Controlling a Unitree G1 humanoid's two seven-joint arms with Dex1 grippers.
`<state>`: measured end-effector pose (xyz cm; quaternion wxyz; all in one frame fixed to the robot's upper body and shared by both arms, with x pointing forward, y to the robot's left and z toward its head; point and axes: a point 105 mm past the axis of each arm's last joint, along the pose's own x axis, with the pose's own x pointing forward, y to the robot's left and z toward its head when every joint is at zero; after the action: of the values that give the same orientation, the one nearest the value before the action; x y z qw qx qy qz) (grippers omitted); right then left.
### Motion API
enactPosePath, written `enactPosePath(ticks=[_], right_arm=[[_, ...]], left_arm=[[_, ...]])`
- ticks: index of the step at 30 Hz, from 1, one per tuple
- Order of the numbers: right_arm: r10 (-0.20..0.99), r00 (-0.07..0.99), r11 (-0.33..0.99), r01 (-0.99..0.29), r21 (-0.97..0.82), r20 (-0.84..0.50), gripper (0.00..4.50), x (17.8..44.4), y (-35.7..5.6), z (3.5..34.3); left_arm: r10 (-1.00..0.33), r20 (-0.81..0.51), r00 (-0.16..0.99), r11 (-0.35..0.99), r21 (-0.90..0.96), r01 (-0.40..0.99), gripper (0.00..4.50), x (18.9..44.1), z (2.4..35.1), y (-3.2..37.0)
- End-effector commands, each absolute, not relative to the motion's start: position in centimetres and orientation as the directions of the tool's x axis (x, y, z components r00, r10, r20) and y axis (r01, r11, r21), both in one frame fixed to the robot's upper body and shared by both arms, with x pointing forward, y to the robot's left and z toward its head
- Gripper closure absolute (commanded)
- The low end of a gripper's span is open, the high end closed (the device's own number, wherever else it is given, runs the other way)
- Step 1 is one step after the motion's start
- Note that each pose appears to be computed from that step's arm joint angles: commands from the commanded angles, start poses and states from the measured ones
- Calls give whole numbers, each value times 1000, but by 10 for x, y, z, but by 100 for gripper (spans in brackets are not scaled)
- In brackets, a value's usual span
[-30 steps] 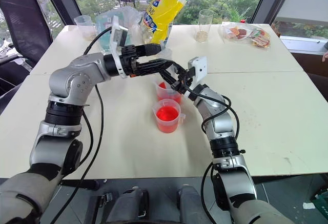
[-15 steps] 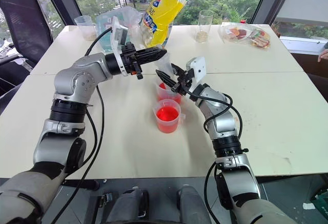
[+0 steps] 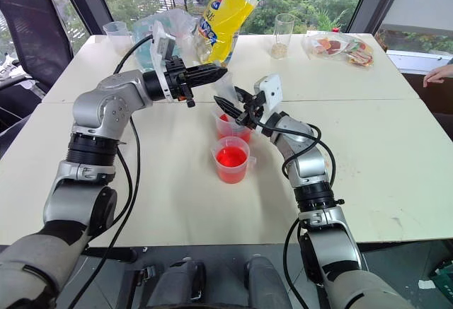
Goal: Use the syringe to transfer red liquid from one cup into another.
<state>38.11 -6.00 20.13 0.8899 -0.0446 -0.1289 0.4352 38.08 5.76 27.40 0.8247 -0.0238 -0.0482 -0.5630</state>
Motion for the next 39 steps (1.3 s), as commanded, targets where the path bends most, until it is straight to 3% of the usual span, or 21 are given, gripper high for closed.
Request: enactPosePath(ticks=[1,20,35,39], right_arm=[[839,543,540,-825,-164,33,311,374,-47,161],[846,534,529,-833,-161,14,311,374,-48,159],[841,540,538,-827,-163,30,311,377,-49,167],[834,549,550,-818,-165,61,311,379,-51,176]], left_arm=[[-888,232,396,438,165,884,446,379,328,75],[-866,279,415,479,221,850,446,380,353,86],[-884,254,391,445,207,871,446,376,343,79],[-899,229,373,417,188,889,305,374,334,76]])
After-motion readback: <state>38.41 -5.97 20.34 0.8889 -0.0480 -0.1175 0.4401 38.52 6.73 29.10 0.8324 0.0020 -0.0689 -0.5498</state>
